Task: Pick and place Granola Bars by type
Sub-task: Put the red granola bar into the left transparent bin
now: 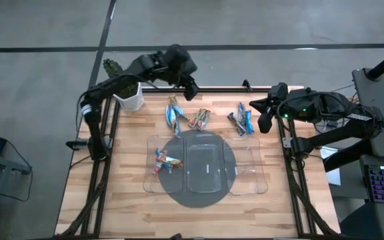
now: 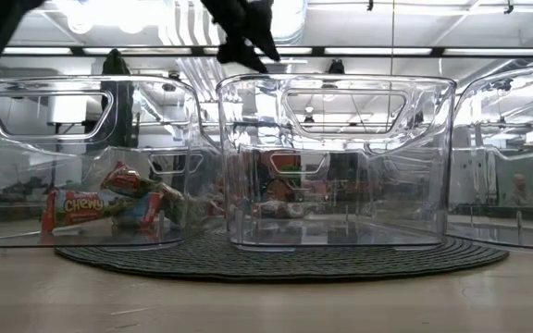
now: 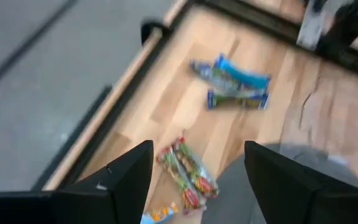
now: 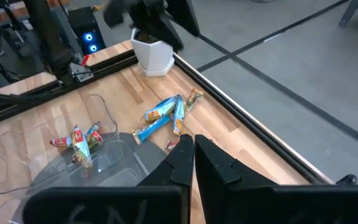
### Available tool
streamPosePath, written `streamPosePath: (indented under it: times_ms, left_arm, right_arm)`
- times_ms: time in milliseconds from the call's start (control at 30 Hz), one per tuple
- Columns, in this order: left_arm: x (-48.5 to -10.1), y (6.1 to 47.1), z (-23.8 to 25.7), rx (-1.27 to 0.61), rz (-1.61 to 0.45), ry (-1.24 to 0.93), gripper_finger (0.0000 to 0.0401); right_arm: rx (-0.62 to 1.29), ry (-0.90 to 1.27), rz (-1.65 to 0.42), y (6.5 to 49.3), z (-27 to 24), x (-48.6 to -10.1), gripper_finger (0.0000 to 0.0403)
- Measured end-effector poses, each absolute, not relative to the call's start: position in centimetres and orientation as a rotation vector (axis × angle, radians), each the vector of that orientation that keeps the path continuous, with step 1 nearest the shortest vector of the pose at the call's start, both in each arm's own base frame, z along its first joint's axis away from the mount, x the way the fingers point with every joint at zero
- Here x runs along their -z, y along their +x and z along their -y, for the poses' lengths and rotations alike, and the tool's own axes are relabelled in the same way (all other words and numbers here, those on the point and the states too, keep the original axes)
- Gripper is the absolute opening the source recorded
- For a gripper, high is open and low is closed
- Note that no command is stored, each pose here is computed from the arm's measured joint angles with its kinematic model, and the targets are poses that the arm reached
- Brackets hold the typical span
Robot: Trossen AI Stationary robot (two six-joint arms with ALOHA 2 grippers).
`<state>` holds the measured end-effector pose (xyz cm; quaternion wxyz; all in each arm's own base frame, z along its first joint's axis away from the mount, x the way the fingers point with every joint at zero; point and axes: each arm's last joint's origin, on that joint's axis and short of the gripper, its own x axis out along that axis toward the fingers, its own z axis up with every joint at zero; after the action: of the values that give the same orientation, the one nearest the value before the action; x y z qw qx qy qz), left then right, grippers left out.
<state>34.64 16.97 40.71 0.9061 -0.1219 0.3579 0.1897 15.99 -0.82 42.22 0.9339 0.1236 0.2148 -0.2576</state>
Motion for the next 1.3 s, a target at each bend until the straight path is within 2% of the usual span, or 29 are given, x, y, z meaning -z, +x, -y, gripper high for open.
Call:
streamPosePath:
  times_ms: [467, 633, 1300]
  left_arm:
    - [-34.0, 40.1, -19.3, -0.320, -0.926, -0.370, 0.0234]
    - [-32.1, 40.3, -20.0, -0.473, -0.993, -0.431, 0.0234]
    - [-26.7, 42.0, -20.9, -0.537, -1.141, -0.494, 0.0231]
  right_arm:
    - [0.549, 0.300, -0.472, 16.1, 0.8, -40.6, 0.0008]
    - [0.544, 0.305, -0.471, 16.0, 0.8, -40.6, 0.0008]
    - [0.543, 0.301, -0.472, 15.8, 0.8, -40.6, 0.0008]
